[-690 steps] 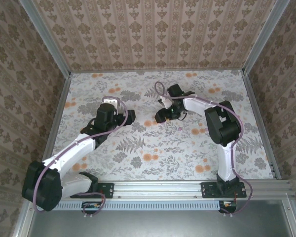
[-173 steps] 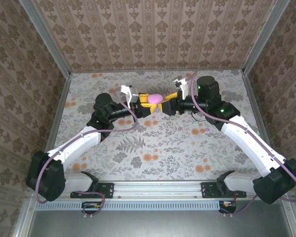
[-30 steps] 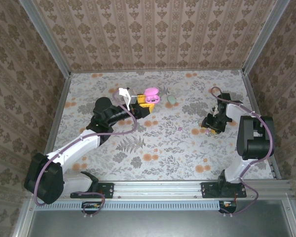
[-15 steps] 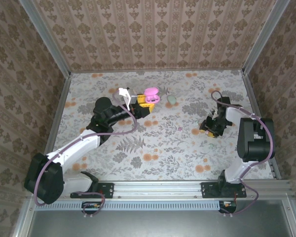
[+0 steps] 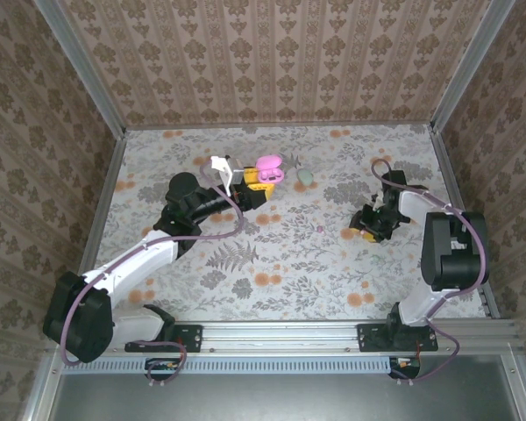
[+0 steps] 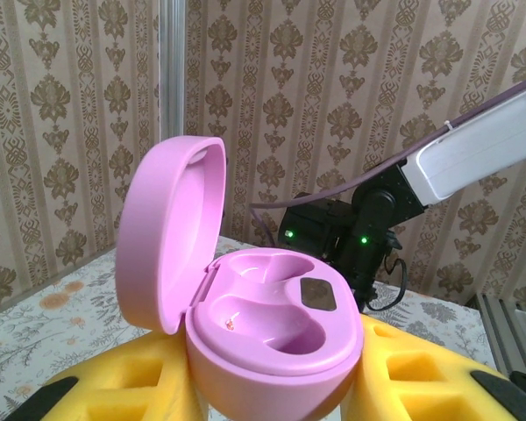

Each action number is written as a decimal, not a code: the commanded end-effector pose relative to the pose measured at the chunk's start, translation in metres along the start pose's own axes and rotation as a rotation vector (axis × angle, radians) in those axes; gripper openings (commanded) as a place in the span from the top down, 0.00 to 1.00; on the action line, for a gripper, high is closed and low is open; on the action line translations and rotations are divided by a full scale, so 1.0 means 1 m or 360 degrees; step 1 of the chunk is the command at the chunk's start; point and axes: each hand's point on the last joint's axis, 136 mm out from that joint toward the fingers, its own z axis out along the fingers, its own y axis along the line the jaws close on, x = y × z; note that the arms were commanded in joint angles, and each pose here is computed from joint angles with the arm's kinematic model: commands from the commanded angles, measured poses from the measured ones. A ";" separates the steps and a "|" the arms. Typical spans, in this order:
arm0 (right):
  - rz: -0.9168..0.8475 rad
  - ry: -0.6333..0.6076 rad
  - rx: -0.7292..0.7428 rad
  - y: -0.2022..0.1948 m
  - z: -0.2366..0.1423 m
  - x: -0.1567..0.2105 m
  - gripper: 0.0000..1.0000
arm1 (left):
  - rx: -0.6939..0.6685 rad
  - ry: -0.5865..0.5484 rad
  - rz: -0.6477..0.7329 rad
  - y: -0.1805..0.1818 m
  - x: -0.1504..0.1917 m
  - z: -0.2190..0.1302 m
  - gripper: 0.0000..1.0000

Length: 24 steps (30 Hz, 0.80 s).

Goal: Insert wireless bluetooth earbuds into charging case

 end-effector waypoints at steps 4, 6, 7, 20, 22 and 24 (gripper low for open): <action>0.0015 -0.0032 0.0099 -0.015 -0.014 0.005 0.53 | 0.0007 -0.0043 0.0056 -0.003 -0.013 -0.002 0.64; 0.0029 -0.0060 0.0112 -0.019 -0.014 0.000 0.54 | 0.0008 -0.0043 0.0054 -0.003 -0.013 -0.001 0.64; 0.0034 -0.0075 0.0109 -0.019 -0.015 -0.003 0.55 | 0.0006 -0.0042 0.0053 -0.003 -0.013 -0.002 0.64; 0.0050 -0.0069 0.0092 -0.022 -0.002 -0.023 0.64 | -0.0013 -0.0027 0.0057 -0.001 -0.011 -0.002 0.64; 0.0052 -0.0065 0.0091 -0.021 -0.001 -0.024 0.65 | -0.0013 -0.0026 0.0057 -0.001 -0.011 -0.002 0.64; 0.0052 -0.0061 0.0095 -0.021 -0.001 -0.024 0.66 | -0.0015 -0.0023 0.0056 0.000 -0.010 -0.002 0.64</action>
